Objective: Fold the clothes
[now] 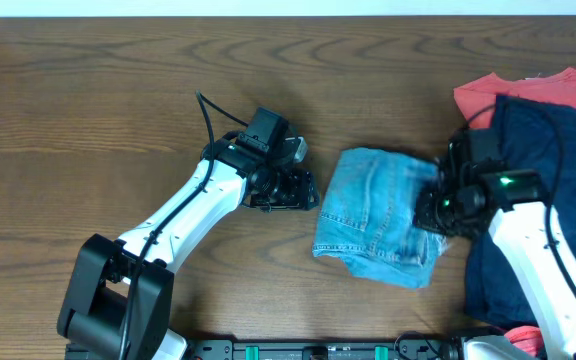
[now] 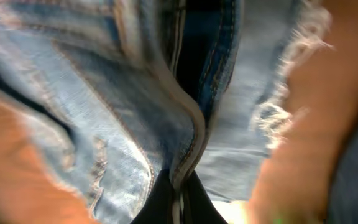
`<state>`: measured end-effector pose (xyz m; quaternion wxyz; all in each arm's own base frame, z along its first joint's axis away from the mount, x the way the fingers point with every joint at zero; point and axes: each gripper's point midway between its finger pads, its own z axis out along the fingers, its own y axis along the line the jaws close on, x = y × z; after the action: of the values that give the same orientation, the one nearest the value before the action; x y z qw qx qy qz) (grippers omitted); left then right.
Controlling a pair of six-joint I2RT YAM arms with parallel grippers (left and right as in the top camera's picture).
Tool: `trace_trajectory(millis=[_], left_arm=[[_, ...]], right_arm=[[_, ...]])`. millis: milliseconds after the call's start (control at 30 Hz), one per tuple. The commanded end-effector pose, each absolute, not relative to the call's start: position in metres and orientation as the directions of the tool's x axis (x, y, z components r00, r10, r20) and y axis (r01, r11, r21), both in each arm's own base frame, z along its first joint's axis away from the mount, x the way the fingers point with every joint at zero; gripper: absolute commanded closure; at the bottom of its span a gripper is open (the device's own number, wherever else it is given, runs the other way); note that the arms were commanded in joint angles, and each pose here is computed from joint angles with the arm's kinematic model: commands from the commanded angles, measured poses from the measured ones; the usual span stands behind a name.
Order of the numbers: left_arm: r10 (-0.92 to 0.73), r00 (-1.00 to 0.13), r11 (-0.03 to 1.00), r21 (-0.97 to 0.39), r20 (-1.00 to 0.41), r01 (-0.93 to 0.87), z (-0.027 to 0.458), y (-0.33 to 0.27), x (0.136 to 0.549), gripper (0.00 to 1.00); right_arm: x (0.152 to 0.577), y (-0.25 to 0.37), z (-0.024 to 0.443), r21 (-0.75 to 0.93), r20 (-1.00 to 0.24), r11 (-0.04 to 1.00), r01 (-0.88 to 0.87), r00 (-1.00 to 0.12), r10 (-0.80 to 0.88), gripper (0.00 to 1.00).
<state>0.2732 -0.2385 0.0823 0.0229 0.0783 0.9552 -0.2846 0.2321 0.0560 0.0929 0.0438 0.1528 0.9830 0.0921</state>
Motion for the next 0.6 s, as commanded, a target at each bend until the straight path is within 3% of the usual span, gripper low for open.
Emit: trace_trajectory(millis=[0, 100, 233, 400, 567], left_arm=[[0.149, -0.982, 0.825, -0.533, -0.118, 0.189, 0.088, -0.238, 0.277, 0.43], [0.149, -0.982, 0.826, -0.532, -0.115, 0.188, 0.088, -0.238, 0.276, 0.43], [0.150, -0.983, 0.827, -0.531, -0.111, 0.186, 0.087, -0.237, 0.276, 0.43], [0.150, -0.983, 0.827, -0.531, -0.109, 0.185, 0.087, -0.237, 0.275, 0.43], [0.150, -0.983, 0.826, -0.532, -0.110, 0.186, 0.088, -0.237, 0.275, 0.43]], right_arm=[[0.208, 0.022, 0.060, -0.013, -0.007, 0.859, 0.512, -0.859, 0.512, 0.99], [0.189, 0.011, 0.033, -0.094, 0.032, 0.804, 0.588, -0.805, 0.593, 0.97], [0.183, 0.009, 0.014, -0.102, 0.063, 0.785, 0.611, -0.784, 0.618, 0.62], [0.201, 0.015, 0.032, -0.014, 0.060, 0.841, 0.540, -0.839, 0.540, 0.58], [0.225, 0.027, 0.081, 0.114, -0.029, 0.900, 0.422, -0.904, 0.427, 0.57]])
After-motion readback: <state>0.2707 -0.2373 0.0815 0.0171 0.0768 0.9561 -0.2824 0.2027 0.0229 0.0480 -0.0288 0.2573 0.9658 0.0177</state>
